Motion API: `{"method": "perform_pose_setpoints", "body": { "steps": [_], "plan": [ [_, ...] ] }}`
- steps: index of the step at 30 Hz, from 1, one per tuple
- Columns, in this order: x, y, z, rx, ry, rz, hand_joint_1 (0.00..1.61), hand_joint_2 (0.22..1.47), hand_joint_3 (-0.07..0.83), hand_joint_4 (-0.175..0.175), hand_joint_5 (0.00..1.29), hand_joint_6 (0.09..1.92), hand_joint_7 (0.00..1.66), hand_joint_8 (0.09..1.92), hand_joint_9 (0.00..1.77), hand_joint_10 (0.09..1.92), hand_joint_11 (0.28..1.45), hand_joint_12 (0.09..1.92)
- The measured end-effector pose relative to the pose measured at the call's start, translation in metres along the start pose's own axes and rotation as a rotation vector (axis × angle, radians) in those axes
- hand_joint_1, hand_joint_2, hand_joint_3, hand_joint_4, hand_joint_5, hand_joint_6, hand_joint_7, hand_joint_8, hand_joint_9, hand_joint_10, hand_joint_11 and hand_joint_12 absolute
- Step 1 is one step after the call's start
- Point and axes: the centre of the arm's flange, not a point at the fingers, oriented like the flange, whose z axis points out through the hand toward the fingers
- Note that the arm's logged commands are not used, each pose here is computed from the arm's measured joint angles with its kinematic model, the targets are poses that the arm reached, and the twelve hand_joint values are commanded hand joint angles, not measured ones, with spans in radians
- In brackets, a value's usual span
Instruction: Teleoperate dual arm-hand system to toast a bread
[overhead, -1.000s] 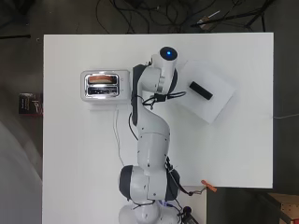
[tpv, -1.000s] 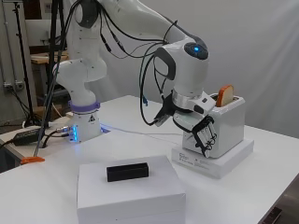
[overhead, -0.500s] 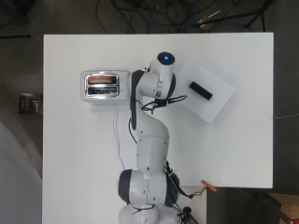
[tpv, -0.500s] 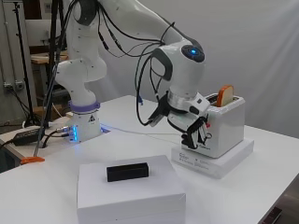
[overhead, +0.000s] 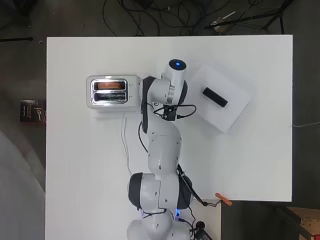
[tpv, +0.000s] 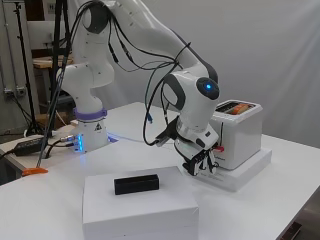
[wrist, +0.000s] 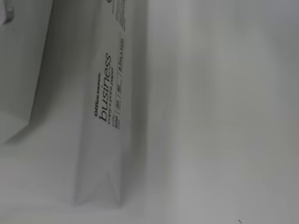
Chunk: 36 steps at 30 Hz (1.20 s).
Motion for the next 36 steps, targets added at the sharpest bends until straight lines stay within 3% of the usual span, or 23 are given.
{"method": "perform_pose_setpoints", "body": {
  "steps": [3,5,7,9,11,12,14,19,24,28,36],
  "plan": [
    [0.005,0.010,0.008,0.026,-0.019,0.037,0.28,1.13,0.003,0.071,0.91,0.09,1.24,1.92,1.53,1.92,1.29,1.92],
    [0.010,0.012,0.007,-0.001,-0.020,0.053,0.23,1.14,0.003,0.090,0.93,0.09,1.01,1.84,1.30,1.92,1.08,1.92],
    [0.010,0.007,-0.002,-0.036,0.010,0.080,0.14,1.14,0.001,0.107,0.94,0.09,0.88,1.15,1.03,1.91,0.79,1.85],
    [0.006,-0.001,-0.020,-0.060,0.057,0.083,0.10,1.14,0.000,0.105,0.90,0.09,0.89,0.47,0.83,1.74,0.59,1.56],
    [0.002,-0.011,-0.053,-0.100,0.110,0.054,0.03,1.11,-0.002,0.064,0.60,0.09,0.61,0.13,0.51,0.75,0.46,0.66],
    [0.004,-0.018,-0.073,-0.128,0.135,0.032,0.02,1.09,-0.002,0.052,0.49,0.09,0.46,0.09,0.39,0.41,0.43,0.36],
    [0.007,-0.033,-0.103,-0.177,0.148,0.005,0.00,1.07,-0.003,0.042,0.35,0.09,0.30,0.09,0.28,0.11,0.40,0.10],
    [-0.011,-0.072,-0.160,-0.313,0.074,-0.018,0.00,1.06,-0.005,0.043,0.26,0.09,0.20,0.09,0.23,0.09,0.39,0.09],
    [-0.034,-0.140,-0.214,-0.385,0.149,-0.039,0.00,1.03,-0.011,0.048,0.25,0.09,0.15,0.09,0.22,0.09,0.38,0.09],
    [-0.040,-0.159,-0.216,-0.349,0.208,-0.070,0.00,1.02,-0.010,0.056,0.24,0.09,0.12,0.09,0.19,0.09,0.37,0.09],
    [-0.043,-0.158,-0.212,-0.349,0.206,-0.060,0.00,1.04,0.001,0.073,0.25,0.09,0.10,0.09,0.16,0.09,0.36,0.09]
  ]
}}
